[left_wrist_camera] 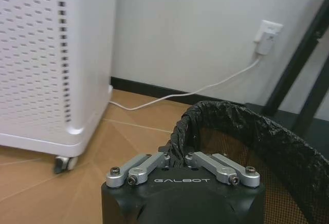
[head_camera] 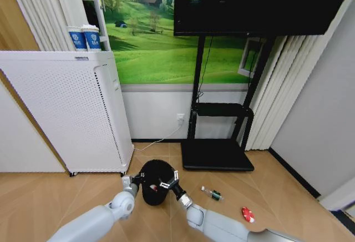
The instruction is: Pick up the trash bin and place the garbage on the floor into it.
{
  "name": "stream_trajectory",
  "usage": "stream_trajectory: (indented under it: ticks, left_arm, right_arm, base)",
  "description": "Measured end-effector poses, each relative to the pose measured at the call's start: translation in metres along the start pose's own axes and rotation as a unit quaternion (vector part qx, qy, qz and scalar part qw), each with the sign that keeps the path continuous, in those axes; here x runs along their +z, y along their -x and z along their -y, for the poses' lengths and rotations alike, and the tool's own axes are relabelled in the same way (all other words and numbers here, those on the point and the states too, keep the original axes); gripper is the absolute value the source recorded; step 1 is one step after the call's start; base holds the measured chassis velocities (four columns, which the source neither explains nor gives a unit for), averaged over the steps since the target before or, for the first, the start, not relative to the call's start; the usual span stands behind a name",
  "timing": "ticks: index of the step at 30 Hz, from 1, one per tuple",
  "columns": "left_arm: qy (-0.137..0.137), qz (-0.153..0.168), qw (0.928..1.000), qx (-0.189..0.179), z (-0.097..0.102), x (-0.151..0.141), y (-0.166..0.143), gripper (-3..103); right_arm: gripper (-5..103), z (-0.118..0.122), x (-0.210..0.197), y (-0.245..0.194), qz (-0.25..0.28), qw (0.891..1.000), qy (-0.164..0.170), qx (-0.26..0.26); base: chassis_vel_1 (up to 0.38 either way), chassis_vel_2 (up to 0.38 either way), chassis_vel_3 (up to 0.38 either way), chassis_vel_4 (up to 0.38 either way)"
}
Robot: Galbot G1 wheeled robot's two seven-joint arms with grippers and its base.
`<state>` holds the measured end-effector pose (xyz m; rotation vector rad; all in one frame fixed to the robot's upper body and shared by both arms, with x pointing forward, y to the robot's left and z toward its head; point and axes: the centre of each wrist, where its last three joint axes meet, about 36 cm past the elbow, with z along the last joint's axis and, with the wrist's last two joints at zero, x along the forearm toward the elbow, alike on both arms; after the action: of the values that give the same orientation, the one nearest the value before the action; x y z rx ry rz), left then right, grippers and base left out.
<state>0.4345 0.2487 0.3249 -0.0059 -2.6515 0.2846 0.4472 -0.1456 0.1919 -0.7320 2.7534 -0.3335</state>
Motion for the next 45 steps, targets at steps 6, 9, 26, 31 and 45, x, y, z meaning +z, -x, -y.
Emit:
stream_trajectory:
  ticks: [6, 9, 26, 31, 45]
  left_arm:
    - [0.013, 0.0, 0.9989, -0.046, -0.022, 0.001, -0.029, 7]
    - [0.02, -0.007, 0.9979, -0.062, -0.027, 0.0, -0.052, 7]
    - [0.02, -0.002, 0.9981, -0.059, -0.024, 0.006, -0.076, 7]
    - [0.018, -0.004, 0.9982, -0.057, -0.024, 0.01, -0.08, 7]
    - [-0.003, -0.011, 0.9973, -0.072, -0.026, 0.028, -0.104, 7]
  right_arm:
    - [100, 0.037, 0.022, -0.017, -0.021, 0.999, -0.027, 0.027]
    - [100, 0.05, 0.035, -0.034, -0.041, 0.998, -0.04, 0.037]
    - [100, 0.049, 0.064, -0.073, -0.077, 0.995, -0.054, 0.019]
    - [100, 0.049, 0.067, -0.074, -0.077, 0.995, -0.06, 0.013]
    - [100, 0.007, 0.068, -0.049, -0.094, 0.99, -0.099, -0.022]
  base:
    - [0.0, 0.0, 0.0, 0.0]
    - [0.0, 0.0, 0.0, 0.0]
    - [-0.026, -0.027, 0.031, 0.027]
    - [-0.194, -0.17, 0.182, 0.19]
    - [-0.066, -0.078, 0.081, 0.064]
